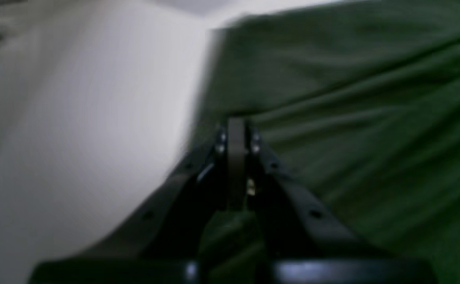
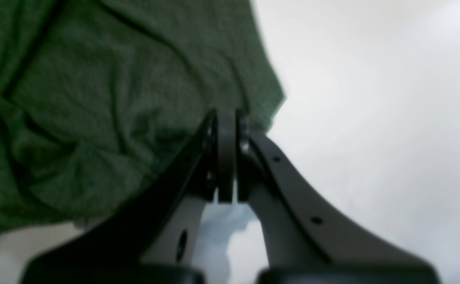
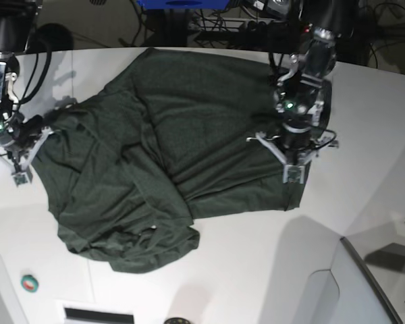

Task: Layout the t-shirt on the table in an organized manner, then fold the t-shirt properly
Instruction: 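Slide the left gripper along the shirt edge while the right holds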

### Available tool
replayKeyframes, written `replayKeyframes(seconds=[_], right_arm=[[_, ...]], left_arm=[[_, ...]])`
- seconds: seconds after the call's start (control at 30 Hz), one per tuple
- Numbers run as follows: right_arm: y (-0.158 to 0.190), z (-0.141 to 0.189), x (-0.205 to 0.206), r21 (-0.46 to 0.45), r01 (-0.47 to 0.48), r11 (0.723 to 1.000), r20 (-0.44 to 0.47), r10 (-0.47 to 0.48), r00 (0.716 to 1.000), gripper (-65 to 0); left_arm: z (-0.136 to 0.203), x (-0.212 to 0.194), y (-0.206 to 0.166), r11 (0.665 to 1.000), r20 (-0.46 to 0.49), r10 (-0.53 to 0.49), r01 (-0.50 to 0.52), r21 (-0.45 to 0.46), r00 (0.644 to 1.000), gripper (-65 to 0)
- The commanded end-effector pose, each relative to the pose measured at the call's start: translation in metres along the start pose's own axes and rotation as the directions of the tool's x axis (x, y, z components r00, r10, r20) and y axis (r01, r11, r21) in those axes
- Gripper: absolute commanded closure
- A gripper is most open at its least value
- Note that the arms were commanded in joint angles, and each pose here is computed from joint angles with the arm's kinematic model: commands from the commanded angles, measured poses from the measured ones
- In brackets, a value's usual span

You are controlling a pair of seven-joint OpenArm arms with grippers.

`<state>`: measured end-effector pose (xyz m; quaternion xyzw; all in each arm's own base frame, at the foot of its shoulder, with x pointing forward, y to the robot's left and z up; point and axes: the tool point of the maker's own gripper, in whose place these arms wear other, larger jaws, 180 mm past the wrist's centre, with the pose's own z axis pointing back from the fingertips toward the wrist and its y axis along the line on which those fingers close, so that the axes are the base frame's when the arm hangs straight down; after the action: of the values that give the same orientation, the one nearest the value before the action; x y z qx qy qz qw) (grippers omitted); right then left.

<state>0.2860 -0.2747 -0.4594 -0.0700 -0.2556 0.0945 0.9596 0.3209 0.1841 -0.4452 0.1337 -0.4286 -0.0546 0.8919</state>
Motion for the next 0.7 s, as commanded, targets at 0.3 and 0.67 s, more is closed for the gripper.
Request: replayKeyframes(seconds=[0.3, 0.67], right_arm=[[-0.023, -0.028, -0.031, 0.007, 0.062, 0.998, -0.103, -0.061, 0.993, -0.6], [-0.037, -0.024, -0.048, -0.021, 0.051, 0.998, -0.135, -0.053, 0.989, -0.6]], left_arm=[[-0.044, -0.022, 0.02, 0.996, -0.117, -0.05, 0.058, 0.068, 0.992, 0.0], [-0.06, 0.009, 0.05, 0.99, -0.082, -0.059, 0.069, 0.123, 0.995, 0.0]])
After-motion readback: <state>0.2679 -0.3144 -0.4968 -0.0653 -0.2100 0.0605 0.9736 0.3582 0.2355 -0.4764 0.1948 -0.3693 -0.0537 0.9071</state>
